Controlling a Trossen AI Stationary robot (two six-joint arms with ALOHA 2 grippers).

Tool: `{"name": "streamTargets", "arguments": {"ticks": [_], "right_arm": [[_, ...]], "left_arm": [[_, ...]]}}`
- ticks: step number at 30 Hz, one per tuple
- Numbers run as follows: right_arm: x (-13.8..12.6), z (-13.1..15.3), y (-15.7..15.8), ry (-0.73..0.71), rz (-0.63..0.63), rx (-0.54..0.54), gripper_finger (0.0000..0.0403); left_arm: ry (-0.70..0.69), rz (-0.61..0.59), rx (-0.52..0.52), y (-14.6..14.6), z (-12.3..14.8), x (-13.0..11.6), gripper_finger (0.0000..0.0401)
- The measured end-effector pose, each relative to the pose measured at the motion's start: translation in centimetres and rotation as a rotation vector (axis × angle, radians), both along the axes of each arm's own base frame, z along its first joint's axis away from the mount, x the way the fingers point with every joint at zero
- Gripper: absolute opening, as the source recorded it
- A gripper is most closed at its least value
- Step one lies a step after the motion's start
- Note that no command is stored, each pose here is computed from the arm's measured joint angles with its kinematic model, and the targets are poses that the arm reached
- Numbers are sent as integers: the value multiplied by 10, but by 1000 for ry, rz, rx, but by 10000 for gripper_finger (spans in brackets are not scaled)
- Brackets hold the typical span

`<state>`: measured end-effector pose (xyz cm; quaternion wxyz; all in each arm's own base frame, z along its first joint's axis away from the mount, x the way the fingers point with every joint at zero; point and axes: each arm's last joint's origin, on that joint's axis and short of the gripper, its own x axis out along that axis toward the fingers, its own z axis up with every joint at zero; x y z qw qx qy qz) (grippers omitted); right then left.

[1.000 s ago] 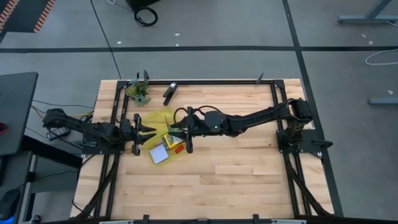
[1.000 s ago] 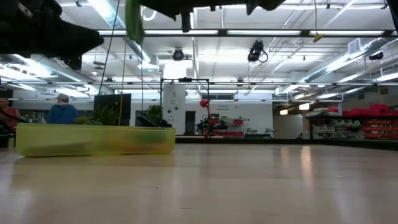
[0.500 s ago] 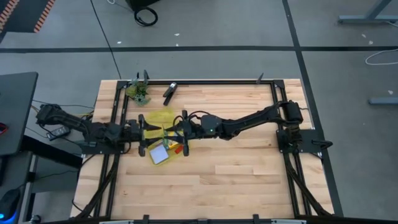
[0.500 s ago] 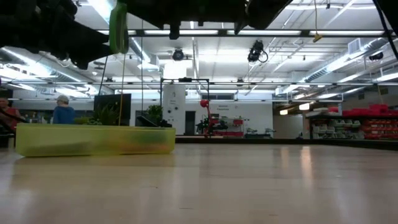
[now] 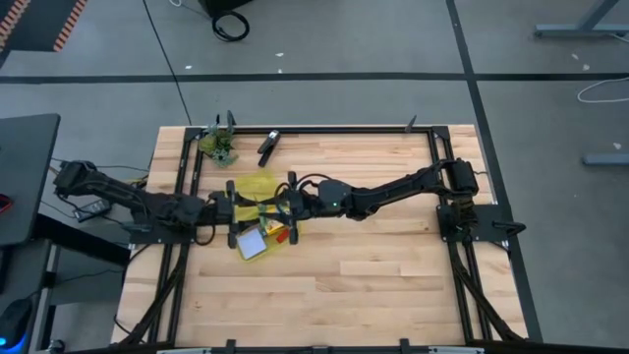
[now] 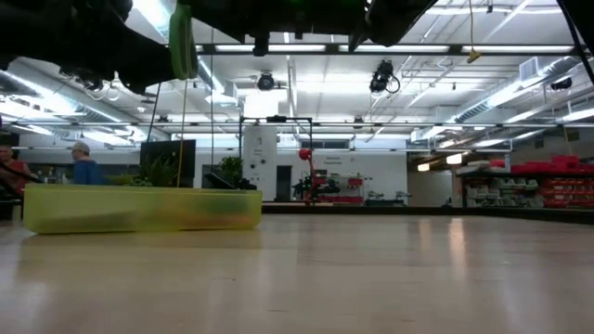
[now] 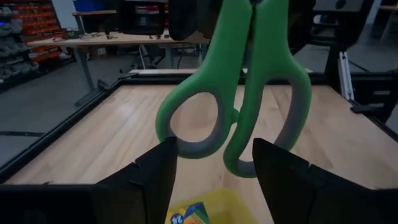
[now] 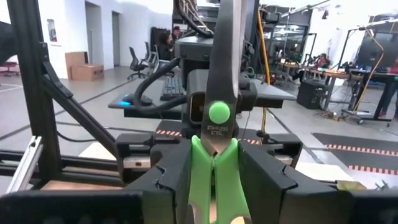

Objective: Pack school essentials
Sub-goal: Put the green scissors into the yellow supply box

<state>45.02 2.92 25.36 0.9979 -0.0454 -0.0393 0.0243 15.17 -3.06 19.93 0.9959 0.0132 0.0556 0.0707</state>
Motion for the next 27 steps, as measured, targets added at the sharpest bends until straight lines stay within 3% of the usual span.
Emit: {"name": "streamTargets", "arguments": {"ticks": [27], "right_arm": [[0, 3, 1, -29, -3, -13, 127]], "left_arm": [[-103, -45, 44, -3, 7, 13, 172]]}}
